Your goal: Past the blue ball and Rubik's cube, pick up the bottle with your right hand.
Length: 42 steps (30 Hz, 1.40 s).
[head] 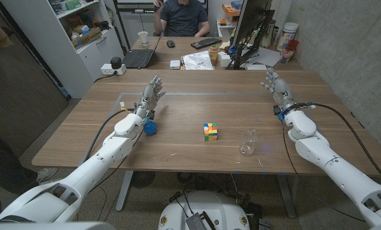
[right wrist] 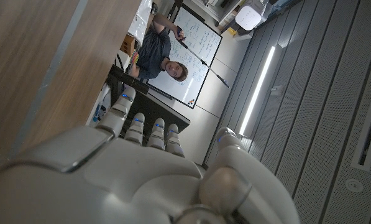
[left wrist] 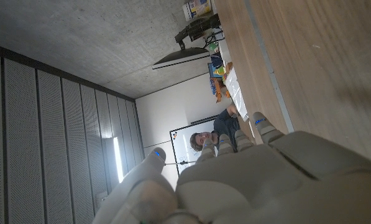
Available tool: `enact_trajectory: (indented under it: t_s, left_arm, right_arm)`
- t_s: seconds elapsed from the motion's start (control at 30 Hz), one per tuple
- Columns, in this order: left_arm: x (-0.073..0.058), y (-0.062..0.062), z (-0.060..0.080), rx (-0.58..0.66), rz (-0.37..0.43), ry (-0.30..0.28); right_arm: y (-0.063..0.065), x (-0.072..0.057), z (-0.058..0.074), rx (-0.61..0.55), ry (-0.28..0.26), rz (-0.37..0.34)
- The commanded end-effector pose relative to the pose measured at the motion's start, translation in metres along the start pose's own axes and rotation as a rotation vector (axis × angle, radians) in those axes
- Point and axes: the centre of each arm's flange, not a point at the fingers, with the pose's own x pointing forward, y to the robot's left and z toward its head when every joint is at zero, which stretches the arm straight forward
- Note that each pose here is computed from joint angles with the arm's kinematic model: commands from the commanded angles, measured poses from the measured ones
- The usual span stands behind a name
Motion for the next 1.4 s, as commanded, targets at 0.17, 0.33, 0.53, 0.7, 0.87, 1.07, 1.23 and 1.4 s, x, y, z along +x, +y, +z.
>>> enact_trajectory:
  t_s: [0.17,0.33,0.53,0.7,0.87,1.07,1.23,1.4]
  left_arm:
    - [-0.005,-0.006,0.001,0.005,-0.017,-0.007]
    - [-0.005,-0.007,0.002,0.008,-0.021,-0.009]
    - [-0.004,-0.010,0.004,0.012,-0.034,-0.014]
    - [-0.003,-0.013,0.005,0.014,-0.046,-0.019]
    - [-0.002,-0.015,0.005,0.015,-0.060,-0.020]
    - [-0.003,-0.019,0.005,0.016,-0.074,-0.024]
    - [-0.004,-0.020,0.006,0.016,-0.081,-0.028]
    - [-0.003,-0.023,0.008,0.020,-0.094,-0.032]
  right_arm:
    - [-0.013,-0.017,0.049,-0.135,-0.129,0.019]
    - [-0.017,-0.026,0.064,-0.173,-0.166,0.005]
    - [-0.023,-0.039,0.088,-0.246,-0.218,-0.008]
    - [-0.028,-0.055,0.107,-0.304,-0.260,-0.029]
    - [-0.031,-0.070,0.121,-0.348,-0.290,-0.052]
    - [-0.033,-0.083,0.127,-0.379,-0.294,-0.068]
    - [-0.029,-0.095,0.138,-0.428,-0.326,-0.076]
    - [-0.026,-0.109,0.153,-0.481,-0.366,-0.097]
